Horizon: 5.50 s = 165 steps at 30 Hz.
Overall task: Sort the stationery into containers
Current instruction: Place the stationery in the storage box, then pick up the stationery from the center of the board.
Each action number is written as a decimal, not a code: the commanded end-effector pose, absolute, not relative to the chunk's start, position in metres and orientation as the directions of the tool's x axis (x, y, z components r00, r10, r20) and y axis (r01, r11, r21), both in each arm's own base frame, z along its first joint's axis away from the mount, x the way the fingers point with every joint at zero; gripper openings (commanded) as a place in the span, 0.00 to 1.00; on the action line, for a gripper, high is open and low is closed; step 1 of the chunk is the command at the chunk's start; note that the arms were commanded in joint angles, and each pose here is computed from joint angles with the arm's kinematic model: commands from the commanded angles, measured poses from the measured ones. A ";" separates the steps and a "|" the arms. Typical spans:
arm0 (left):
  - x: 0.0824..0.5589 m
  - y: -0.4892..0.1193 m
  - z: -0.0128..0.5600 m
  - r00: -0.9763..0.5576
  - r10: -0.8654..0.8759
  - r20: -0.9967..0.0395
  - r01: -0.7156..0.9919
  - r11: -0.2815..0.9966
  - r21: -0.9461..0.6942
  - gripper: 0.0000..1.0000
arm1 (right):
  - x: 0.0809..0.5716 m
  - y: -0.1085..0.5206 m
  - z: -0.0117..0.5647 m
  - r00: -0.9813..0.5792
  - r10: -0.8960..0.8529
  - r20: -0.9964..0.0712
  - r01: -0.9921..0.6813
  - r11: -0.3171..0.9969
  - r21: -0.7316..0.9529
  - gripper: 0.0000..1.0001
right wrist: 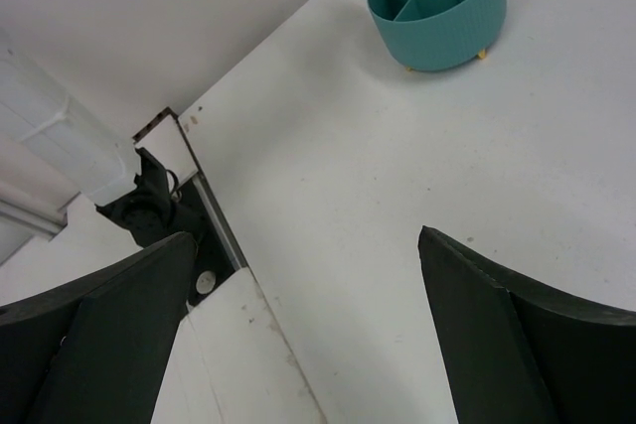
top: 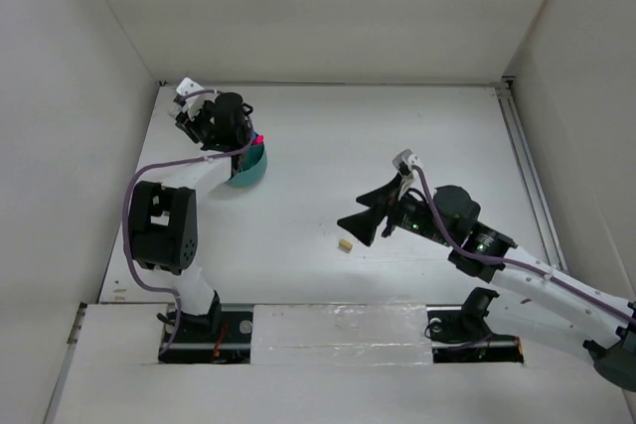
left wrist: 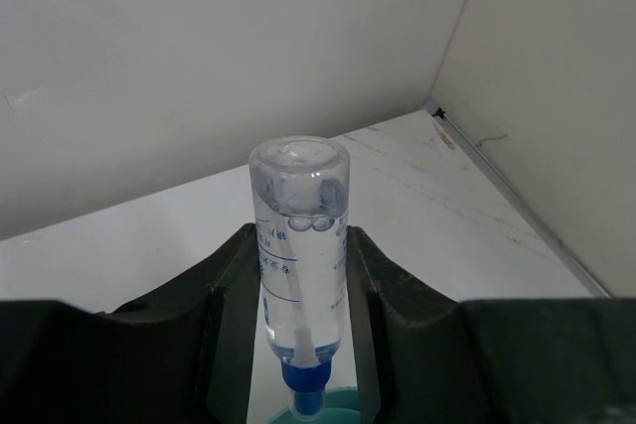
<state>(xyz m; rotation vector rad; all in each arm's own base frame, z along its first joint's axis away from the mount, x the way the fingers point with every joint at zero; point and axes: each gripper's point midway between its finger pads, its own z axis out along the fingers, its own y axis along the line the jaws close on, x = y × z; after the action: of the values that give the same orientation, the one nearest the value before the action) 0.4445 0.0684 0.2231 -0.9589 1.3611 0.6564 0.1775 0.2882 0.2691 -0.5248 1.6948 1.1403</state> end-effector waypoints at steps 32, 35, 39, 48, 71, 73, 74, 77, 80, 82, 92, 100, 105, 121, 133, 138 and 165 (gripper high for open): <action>0.460 0.037 0.196 0.139 -0.209 -0.968 -0.783 0.575 -0.237 0.00 | 0.171 0.293 0.269 -0.406 0.129 -0.905 -0.799 0.431 0.420 1.00; 0.458 0.039 0.193 0.127 -0.206 -0.970 -0.792 0.568 -0.224 0.00 | 0.170 0.292 0.268 -0.406 0.129 -0.905 -0.799 0.431 0.420 1.00; 0.456 0.039 0.187 0.110 -0.211 -0.971 -0.797 0.565 -0.213 0.00 | 0.169 0.291 0.270 -0.401 0.136 -0.906 -0.801 0.428 0.419 1.00; 0.453 0.036 0.184 0.093 -0.239 -0.966 -0.792 0.570 -0.218 0.03 | 0.169 0.291 0.270 -0.401 0.136 -0.906 -0.801 0.428 0.419 1.00; 0.444 0.028 0.188 0.090 -0.258 -0.962 -0.776 0.587 -0.230 0.00 | 0.172 0.294 0.262 -0.409 0.113 -0.905 -0.798 0.438 0.415 1.00; 0.443 0.024 0.186 0.080 -0.256 -0.963 -0.773 0.594 -0.222 0.00 | 0.172 0.294 0.262 -0.410 0.113 -0.905 -0.798 0.438 0.415 1.00; 0.442 0.025 0.187 0.083 -0.252 -0.964 -0.778 0.588 -0.221 0.00 | 0.172 0.294 0.262 -0.410 0.113 -0.905 -0.798 0.438 0.415 1.00; 0.443 0.018 0.191 0.083 -0.225 -0.971 -0.763 0.612 -0.207 0.00 | 0.172 0.294 0.262 -0.410 0.113 -0.905 -0.798 0.438 0.415 1.00; 0.445 0.012 0.188 0.060 -0.215 -0.975 -0.752 0.632 -0.186 0.00 | 0.171 0.296 0.259 -0.416 0.103 -0.903 -0.799 0.433 0.418 1.00; 0.447 0.010 0.183 0.048 -0.217 -0.975 -0.745 0.642 -0.179 0.00 | 0.171 0.296 0.259 -0.416 0.103 -0.903 -0.799 0.433 0.418 1.00; 0.451 0.007 0.179 0.007 -0.199 -0.980 -0.728 0.671 -0.141 0.00 | 0.172 0.297 0.260 -0.416 0.103 -0.903 -0.799 0.433 0.418 1.00; 0.450 0.003 0.177 0.008 -0.200 -0.980 -0.721 0.677 -0.144 0.00 | 0.173 0.297 0.260 -0.409 0.099 -0.907 -0.803 0.434 0.409 1.00; 0.446 -0.006 0.176 -0.012 -0.170 -0.985 -0.713 0.692 -0.111 0.14 | 0.173 0.297 0.260 -0.409 0.099 -0.907 -0.803 0.434 0.409 1.00; 0.440 -0.012 0.175 -0.021 -0.136 -0.990 -0.727 0.682 -0.079 0.39 | 0.173 0.297 0.260 -0.409 0.099 -0.907 -0.803 0.434 0.409 1.00; 0.409 0.001 0.207 0.032 -0.221 -0.975 -0.760 0.628 -0.167 1.00 | 0.176 0.299 0.259 -0.413 0.096 -0.906 -0.796 0.446 0.410 1.00; 0.384 0.011 0.241 0.111 -0.317 -0.942 -0.804 0.528 -0.272 1.00 | 0.183 0.301 0.261 -0.418 0.108 -0.902 -0.780 0.465 0.418 1.00; 0.255 -0.046 0.305 -0.274 -0.527 -0.805 -0.347 0.834 -0.428 1.00 | 0.224 0.290 0.094 -0.770 -0.045 -0.637 -0.383 0.830 0.404 0.73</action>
<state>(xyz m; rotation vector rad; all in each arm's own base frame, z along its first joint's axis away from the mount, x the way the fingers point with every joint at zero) 0.2650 -0.0508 0.2893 -0.7788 1.8281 -0.2760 0.2230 0.2915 0.1045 -0.3512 2.3346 0.7489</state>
